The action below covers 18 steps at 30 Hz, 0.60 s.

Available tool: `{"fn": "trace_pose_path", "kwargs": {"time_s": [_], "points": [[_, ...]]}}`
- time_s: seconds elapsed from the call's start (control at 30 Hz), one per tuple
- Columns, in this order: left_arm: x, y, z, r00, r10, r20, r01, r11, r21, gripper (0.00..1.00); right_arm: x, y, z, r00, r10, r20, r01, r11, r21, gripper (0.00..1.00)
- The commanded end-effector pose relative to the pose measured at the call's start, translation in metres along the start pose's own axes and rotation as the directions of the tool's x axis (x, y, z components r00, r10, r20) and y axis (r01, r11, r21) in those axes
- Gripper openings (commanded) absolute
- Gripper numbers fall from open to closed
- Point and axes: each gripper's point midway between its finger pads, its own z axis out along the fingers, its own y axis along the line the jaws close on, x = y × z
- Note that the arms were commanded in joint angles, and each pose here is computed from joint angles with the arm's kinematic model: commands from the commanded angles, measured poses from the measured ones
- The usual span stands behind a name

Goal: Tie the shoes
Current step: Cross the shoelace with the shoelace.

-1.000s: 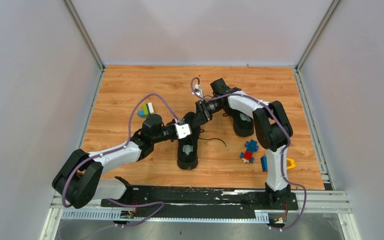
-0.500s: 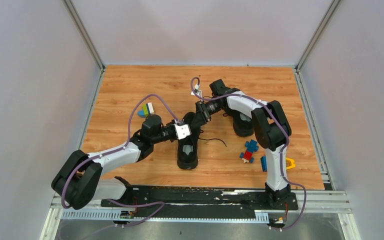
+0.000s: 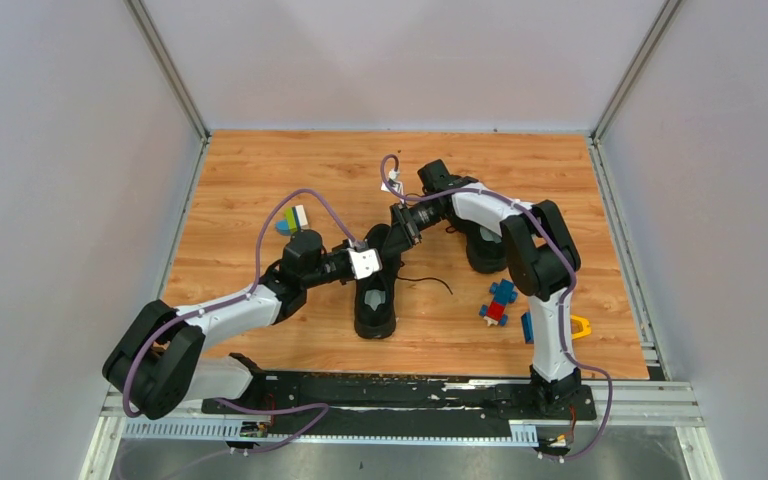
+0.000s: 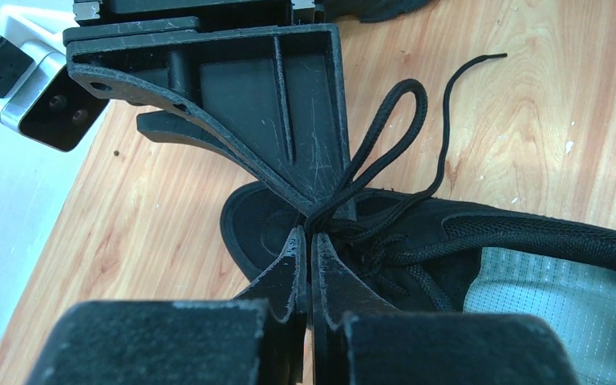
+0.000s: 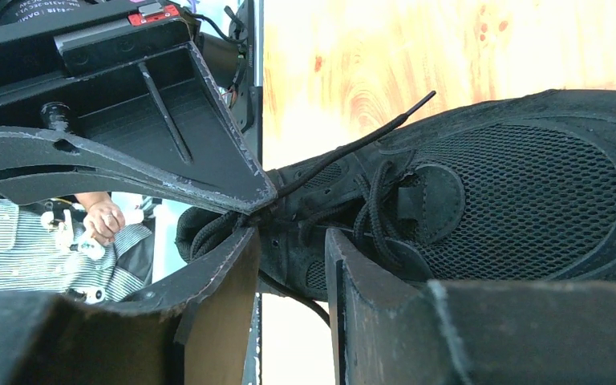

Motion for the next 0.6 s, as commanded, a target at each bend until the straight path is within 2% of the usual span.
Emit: {"fn": "trace_pose_path", "kwargs": {"time_s": [0.0,0.47,0.57], "points": [[-0.0103,0.0076,-0.0016,0.999,0.033,0.040,-0.032,0.999,-0.034,0.00,-0.0025,0.0167,0.0095,1.000,-0.017,-0.010,0.016,0.996,-0.090,0.37],[-0.0104,0.0027,0.0034,0.999,-0.016,0.048,0.016,1.000,-0.012,0.00,-0.0031,0.0206,0.0140,0.997,0.079,-0.024,-0.081,0.985,-0.152,0.37],[-0.0100,0.0026,0.0045,0.998,-0.031,0.047,0.031,0.999,-0.014,0.00,-0.0054,0.0234,0.0136,0.997,0.079,-0.022,-0.082,0.983,-0.164,0.33]]}}
